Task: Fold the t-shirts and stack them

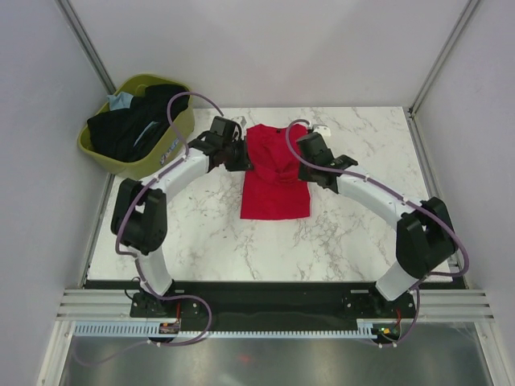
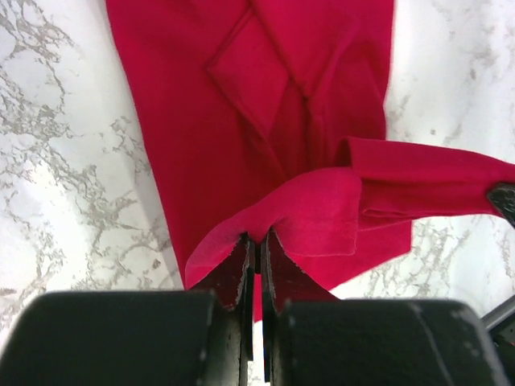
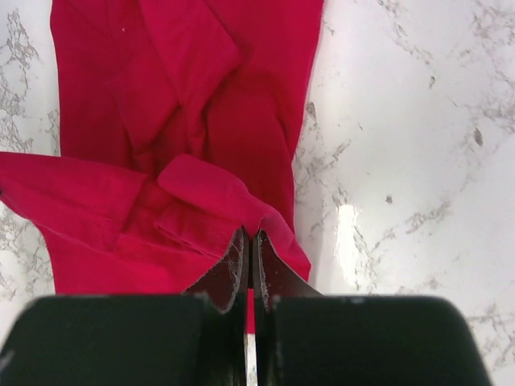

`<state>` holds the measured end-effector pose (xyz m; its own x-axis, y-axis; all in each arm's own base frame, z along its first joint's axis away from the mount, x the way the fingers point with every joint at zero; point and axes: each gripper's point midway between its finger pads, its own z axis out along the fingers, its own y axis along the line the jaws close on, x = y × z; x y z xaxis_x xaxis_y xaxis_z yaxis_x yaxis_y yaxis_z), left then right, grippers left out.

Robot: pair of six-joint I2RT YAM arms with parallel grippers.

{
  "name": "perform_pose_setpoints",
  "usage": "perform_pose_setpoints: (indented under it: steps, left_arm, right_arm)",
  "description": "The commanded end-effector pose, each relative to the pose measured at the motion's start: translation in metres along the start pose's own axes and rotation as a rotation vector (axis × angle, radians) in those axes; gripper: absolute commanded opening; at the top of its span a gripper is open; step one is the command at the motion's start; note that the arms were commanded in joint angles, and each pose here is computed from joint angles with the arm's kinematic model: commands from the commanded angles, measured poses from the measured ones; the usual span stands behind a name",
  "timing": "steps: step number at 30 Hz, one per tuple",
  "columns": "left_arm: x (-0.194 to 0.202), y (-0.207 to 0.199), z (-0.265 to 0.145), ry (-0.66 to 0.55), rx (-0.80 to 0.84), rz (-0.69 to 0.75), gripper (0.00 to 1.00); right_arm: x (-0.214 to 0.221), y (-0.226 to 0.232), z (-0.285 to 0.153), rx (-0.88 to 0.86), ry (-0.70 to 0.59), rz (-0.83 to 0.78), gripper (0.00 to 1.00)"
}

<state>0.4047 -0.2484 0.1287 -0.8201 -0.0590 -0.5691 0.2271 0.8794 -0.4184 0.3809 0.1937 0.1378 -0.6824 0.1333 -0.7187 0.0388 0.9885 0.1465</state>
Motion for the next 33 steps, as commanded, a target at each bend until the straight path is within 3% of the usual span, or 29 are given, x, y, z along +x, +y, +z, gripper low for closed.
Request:
perform_pose_setpoints:
  steps: [1, 4, 5, 6, 7, 8, 9, 10, 11, 13, 16, 18, 20, 21, 23, 24, 27, 28, 33]
  left_arm:
    - [-0.021, -0.004, 0.007, -0.018, 0.066, 0.036, 0.02]
    - [-0.025, 0.005, 0.027, 0.018, 0.073, 0.018, 0.05]
    - [-0.012, 0.022, 0.044, 0.086, 0.039, -0.01, 0.06]
    - [-0.011, 0.028, 0.051, 0.11, 0.026, -0.02, 0.18]
    - [-0.032, 0.023, 0.053, 0.084, 0.04, -0.013, 0.26]
    - [-0.038, 0.031, 0.06, 0.098, 0.03, -0.025, 0.37]
    - [-0.049, 0.035, 0.067, 0.125, 0.014, -0.043, 0.53]
    - [-0.055, 0.039, 0.071, 0.13, 0.008, -0.051, 0.57]
    - [-0.066, 0.049, 0.069, 0.126, -0.016, -0.075, 0.63]
    - [-0.089, 0.052, 0.06, 0.105, -0.038, -0.11, 0.68]
    - [-0.109, 0.056, 0.027, 0.053, -0.073, -0.109, 0.68]
    - [-0.089, 0.067, 0.018, 0.078, -0.14, -0.11, 0.67]
    - [-0.095, 0.055, -0.009, -0.002, -0.135, -0.082, 0.65]
    - [-0.059, 0.064, -0.002, 0.062, -0.153, -0.096, 0.63]
    - [-0.063, 0.041, -0.017, -0.028, -0.096, -0.072, 0.62]
    - [-0.037, 0.043, -0.011, 0.016, -0.091, -0.078, 0.61]
    - [-0.018, 0.009, 0.001, 0.007, 0.045, -0.048, 0.6]
    - [-0.01, -0.009, 0.005, 0.024, 0.115, -0.037, 0.6]
    - [0.005, -0.029, 0.051, 0.087, 0.203, -0.04, 0.58]
  right_arm:
    - [-0.026, 0.015, 0.013, -0.051, -0.032, 0.009, 0.0]
    - [-0.024, 0.012, 0.04, -0.034, 0.012, 0.024, 0.01]
    - [-0.03, 0.014, 0.045, -0.034, 0.015, 0.036, 0.05]
    - [-0.031, 0.011, 0.054, -0.022, 0.026, 0.044, 0.24]
    - [-0.025, -0.002, 0.073, 0.021, 0.063, 0.055, 0.36]
    - [-0.043, -0.002, 0.077, 0.022, 0.044, 0.081, 0.53]
    - [-0.051, -0.002, 0.084, 0.014, 0.047, 0.094, 0.77]
    - [-0.052, -0.017, 0.102, 0.049, 0.068, 0.11, 0.8]
    - [-0.085, -0.011, 0.102, 0.03, 0.014, 0.13, 0.83]
    - [-0.094, -0.023, 0.111, 0.048, 0.049, 0.13, 0.85]
    - [-0.13, -0.025, 0.081, 0.038, -0.015, 0.11, 0.85]
    - [-0.116, -0.029, 0.072, 0.031, -0.009, 0.104, 0.86]
    - [-0.087, -0.027, 0.056, -0.039, 0.022, 0.106, 0.86]
    - [-0.084, -0.021, 0.052, -0.075, 0.004, 0.117, 0.85]
    - [-0.056, -0.006, 0.044, -0.154, 0.03, 0.108, 0.83]
    - [-0.047, 0.002, 0.042, -0.181, 0.04, 0.102, 0.81]
    - [-0.019, 0.04, 0.04, -0.338, 0.089, 0.062, 0.76]
    - [-0.008, 0.045, 0.049, -0.349, 0.122, 0.06, 0.74]
    - [0.001, 0.052, 0.079, -0.349, 0.169, 0.052, 0.73]
